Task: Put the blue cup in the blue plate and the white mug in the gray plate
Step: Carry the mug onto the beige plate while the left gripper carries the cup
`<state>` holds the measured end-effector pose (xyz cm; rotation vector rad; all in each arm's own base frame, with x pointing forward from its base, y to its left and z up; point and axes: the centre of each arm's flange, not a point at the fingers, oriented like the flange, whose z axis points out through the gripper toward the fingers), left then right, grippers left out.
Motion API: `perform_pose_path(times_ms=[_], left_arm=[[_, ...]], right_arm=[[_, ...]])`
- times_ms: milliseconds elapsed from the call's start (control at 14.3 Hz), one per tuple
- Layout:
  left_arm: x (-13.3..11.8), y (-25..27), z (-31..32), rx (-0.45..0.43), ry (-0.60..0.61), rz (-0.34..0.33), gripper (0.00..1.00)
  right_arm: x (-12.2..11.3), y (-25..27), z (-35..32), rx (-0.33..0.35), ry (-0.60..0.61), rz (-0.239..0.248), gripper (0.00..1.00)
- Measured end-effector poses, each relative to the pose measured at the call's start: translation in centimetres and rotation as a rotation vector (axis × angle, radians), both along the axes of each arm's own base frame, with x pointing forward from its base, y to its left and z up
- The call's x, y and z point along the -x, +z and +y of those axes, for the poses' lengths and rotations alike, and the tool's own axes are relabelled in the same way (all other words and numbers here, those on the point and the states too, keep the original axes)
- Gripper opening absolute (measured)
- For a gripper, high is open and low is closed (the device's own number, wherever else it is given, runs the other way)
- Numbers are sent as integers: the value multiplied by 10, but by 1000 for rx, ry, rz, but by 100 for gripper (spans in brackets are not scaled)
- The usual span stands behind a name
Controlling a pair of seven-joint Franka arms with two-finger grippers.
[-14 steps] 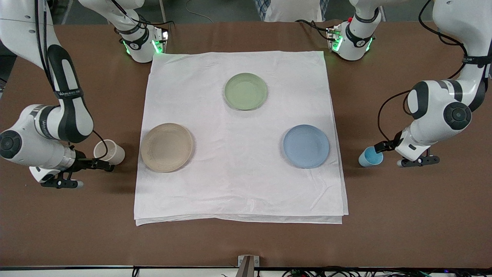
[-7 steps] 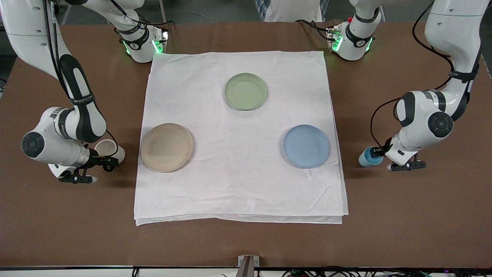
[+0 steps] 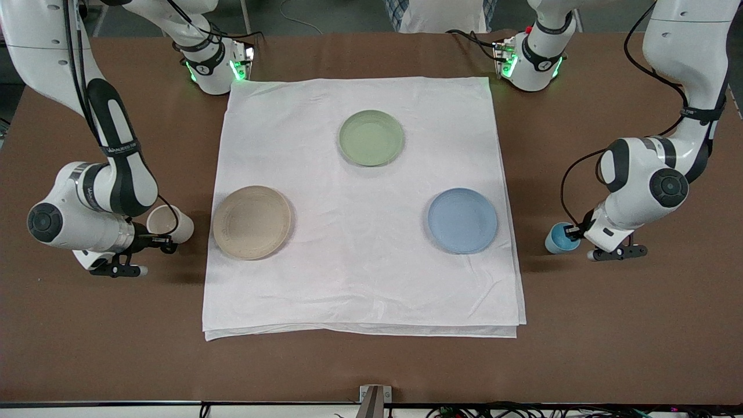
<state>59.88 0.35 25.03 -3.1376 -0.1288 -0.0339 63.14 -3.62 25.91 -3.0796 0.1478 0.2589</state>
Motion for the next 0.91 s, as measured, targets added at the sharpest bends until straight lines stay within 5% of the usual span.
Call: perform_pose_path(times_ms=[280,490,910], left_arm=[[8,40,-82,34,-22,22,4],[28,53,-160,59,23,47,4],[57,28,-220,68,105,106,4]], right_arm=[[15,57,125,25,-110,4,19],[44,43,204,33,-103,-21,19],[65,-14,201,45,-109,-56,19]])
